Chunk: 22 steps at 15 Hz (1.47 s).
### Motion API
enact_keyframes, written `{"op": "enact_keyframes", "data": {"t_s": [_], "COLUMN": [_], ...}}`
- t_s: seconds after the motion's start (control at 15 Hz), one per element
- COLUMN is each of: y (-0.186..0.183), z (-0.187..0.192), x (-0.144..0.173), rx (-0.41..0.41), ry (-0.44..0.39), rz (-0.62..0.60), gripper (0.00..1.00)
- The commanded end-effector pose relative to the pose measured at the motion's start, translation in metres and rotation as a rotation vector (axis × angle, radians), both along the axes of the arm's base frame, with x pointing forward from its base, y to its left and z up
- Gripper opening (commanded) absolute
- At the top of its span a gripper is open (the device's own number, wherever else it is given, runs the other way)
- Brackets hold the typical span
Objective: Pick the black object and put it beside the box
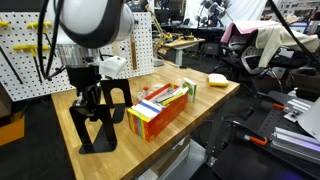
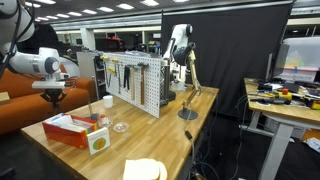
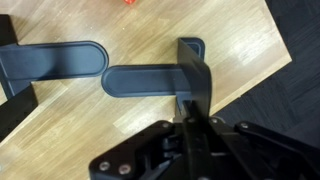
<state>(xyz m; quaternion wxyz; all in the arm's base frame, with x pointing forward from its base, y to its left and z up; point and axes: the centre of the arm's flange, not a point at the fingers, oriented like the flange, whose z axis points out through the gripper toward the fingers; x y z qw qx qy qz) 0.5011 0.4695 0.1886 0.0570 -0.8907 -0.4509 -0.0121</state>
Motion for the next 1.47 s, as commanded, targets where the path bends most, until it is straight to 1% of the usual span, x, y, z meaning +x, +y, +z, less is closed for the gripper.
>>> {"op": "enact_keyframes", "data": {"t_s": [0.0, 0.2, 0.4, 0.6, 0.8, 1.0, 1.4], "y": [-0.017, -0.018, -0.013, -0.002, 0.008, 0.005, -0.015], "z": [0.001, 0.003, 0.007, 0.011, 0.018, 0.022, 0.023], "x": [-0.014, -0.02, -0.026, -0.037, -0.044, -0.042, -0.027], "rx": [-0.016, -0.006, 0.005, 0.032, 0.018, 0.006, -0.028], "ry": [-0.012, -0.014, -0.011, 0.0, -0.017, -0.032, -0.058], "rz": [-0.048, -0.041, -0.007, 0.065, 0.126, 0.148, 0.159], "gripper": [0.01, 0.01, 0.01, 0.01, 0.01, 0.01, 0.01]}}
